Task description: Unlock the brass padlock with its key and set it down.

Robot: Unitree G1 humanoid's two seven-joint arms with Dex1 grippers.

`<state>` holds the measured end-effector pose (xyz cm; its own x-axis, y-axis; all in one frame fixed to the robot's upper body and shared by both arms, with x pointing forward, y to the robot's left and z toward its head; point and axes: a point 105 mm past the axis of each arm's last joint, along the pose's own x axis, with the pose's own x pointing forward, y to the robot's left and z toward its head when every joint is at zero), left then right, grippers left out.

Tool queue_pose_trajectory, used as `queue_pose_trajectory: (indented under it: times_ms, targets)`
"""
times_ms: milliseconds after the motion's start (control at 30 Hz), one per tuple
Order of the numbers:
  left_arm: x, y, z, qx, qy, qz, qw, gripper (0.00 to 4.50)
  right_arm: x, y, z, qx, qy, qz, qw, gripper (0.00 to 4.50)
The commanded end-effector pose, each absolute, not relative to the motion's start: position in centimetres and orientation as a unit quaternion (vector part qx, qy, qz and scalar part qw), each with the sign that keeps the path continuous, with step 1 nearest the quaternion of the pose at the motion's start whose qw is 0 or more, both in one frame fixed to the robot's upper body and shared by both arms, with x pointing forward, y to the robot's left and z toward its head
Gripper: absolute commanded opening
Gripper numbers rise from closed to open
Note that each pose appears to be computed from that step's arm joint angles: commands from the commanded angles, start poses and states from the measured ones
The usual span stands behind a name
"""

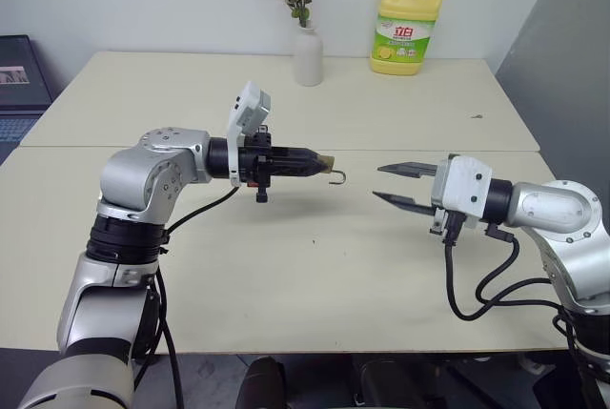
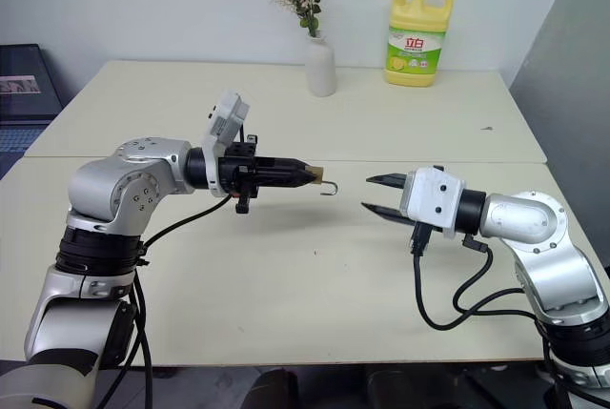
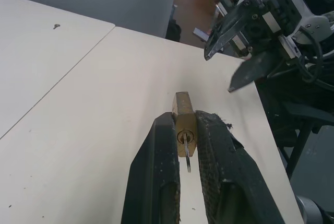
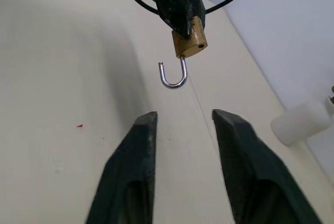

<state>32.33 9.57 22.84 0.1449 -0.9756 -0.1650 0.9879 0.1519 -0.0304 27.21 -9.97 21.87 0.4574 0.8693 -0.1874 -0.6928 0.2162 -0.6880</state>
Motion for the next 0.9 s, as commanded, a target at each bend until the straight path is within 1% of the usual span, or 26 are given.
queue_pose_trajectory:
  times_ms: [33,100,167,233,333,467,767,900]
  targets:
    - [32.0,9.4,23.1,0.048,0.062,-0.651,0.755,0.16,26.7,-9.7,22.7,-0.376,-0.138,0.502,0.767,3.26]
    - [31.8,9.4,22.7,0.039,0.069,-0.65,0.756,0.16,26.6,-9.6,22.6,-0.375,-0.137,0.504,0.766,3.98]
    - [31.5,9.4,21.9,0.029,0.084,-0.646,0.758,0.16,26.3,-9.4,22.3,-0.372,-0.129,0.515,0.762,4.5]
    - [31.2,9.4,21.1,0.016,0.1,-0.641,0.761,0.16,26.0,-9.3,21.8,-0.367,-0.117,0.527,0.758,4.5]
    - [31.1,9.6,18.4,0.013,0.14,-0.613,0.777,0.16,24.9,-9.3,20.0,-0.354,-0.063,0.562,0.745,4.5]
    - [31.0,9.9,15.7,-0.002,0.173,-0.582,0.795,0.16,24.1,-9.1,18.6,-0.348,-0.032,0.581,0.736,4.5]
    - [31.1,10.6,11.5,-0.014,0.221,-0.539,0.813,0.16,23.9,-8.5,17.4,-0.35,-0.017,0.592,0.726,4.5]
    - [31.4,10.7,10.9,-0.017,0.224,-0.533,0.816,0.16,24.0,-8.4,17.2,-0.351,-0.017,0.595,0.723,4.5]
